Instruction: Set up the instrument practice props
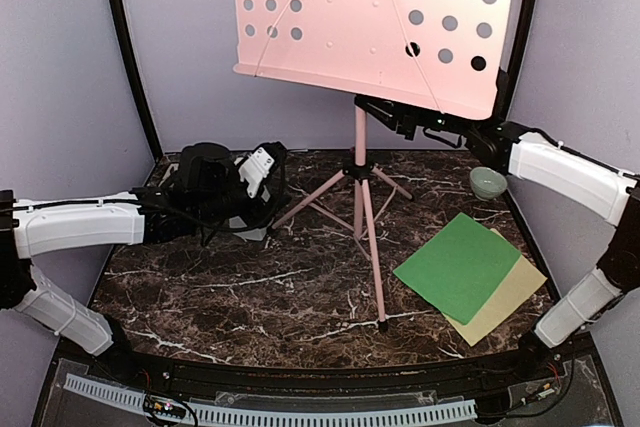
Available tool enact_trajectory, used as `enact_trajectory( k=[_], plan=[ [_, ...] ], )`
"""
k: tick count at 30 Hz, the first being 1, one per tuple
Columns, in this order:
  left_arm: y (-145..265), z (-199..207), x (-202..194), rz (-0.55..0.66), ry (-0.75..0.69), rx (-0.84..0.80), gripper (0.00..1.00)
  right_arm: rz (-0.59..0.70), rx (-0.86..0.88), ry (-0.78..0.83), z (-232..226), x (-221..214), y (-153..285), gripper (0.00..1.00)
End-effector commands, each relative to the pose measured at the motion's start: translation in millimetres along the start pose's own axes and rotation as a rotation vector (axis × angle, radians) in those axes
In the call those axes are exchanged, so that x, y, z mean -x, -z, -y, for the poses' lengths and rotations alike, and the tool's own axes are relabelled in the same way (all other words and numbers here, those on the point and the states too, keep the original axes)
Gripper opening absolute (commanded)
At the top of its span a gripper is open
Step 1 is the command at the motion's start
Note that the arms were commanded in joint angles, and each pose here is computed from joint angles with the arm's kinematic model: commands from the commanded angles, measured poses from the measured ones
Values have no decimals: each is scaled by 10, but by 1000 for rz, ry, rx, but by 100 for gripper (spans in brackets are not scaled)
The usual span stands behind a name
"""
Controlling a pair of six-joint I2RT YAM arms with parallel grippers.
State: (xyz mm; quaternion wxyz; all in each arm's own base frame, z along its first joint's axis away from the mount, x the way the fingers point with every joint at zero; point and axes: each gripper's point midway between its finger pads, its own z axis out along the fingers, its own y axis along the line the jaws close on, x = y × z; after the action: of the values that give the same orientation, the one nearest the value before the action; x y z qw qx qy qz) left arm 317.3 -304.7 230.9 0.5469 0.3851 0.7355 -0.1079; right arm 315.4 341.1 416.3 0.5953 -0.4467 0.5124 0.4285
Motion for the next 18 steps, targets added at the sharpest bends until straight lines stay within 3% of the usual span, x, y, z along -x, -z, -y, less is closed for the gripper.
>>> enact_trajectory(
  k=[1, 9, 18],
  plan=[
    [-27, 28, 87, 9, 17, -19, 62, 149, -87, 192, 16, 549, 182, 27],
    [-95, 103, 50, -5, 14, -55, 62, 105, -136, 140, 6, 346, 317, 56],
    [-327, 251, 32, -37, -9, -128, 64, 11, -231, 59, -32, -39, 551, 70]
  ],
)
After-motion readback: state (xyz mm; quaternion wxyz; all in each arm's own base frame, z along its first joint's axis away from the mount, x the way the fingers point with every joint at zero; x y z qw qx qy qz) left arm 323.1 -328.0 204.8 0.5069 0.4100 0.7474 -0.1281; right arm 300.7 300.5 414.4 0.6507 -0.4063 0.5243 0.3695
